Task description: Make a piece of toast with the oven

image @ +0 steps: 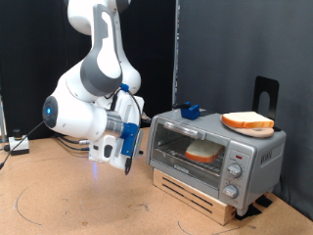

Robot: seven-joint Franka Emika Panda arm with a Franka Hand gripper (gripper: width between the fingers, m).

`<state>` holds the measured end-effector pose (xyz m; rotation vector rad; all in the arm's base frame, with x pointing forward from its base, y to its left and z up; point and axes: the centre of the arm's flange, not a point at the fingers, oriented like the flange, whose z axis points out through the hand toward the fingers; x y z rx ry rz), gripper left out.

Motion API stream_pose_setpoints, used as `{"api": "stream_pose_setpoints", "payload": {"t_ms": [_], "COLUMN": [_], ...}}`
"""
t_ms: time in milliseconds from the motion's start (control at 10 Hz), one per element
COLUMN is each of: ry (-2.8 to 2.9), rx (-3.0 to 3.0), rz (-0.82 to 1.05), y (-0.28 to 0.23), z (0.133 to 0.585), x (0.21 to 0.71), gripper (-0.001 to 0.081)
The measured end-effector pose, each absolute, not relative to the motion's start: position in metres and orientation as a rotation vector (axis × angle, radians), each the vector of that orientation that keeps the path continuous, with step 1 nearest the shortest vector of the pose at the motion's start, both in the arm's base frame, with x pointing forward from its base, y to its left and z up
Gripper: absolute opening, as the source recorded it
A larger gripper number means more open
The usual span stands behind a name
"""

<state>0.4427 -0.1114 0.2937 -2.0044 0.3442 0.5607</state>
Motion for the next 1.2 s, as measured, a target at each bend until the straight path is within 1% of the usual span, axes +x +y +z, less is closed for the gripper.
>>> {"api": "stream_pose_setpoints", "payload": {"t_ms": [400, 600, 700, 900, 1000, 1200], "ry": [0.245, 0.245, 0.272, 0.362, 0.37, 0.343], "rx": [-1.955, -1.943, -1.94, -1.898, -1.861, -1.777], "rz": [0.615, 0.619, 0.578, 0.415, 0.426, 0.596], "y": [-0.104, -0.104, -0.103, -0.091, -0.082, -0.066], "z": [0.286, 0.28, 0.28, 0.275, 0.272, 0.269], "x": [0.491, 0.499, 0.505, 0.532, 0.54, 0.558], "gripper": [0.0805, 0.0805, 0.0805, 0.0805, 0.0805, 0.0805]}}
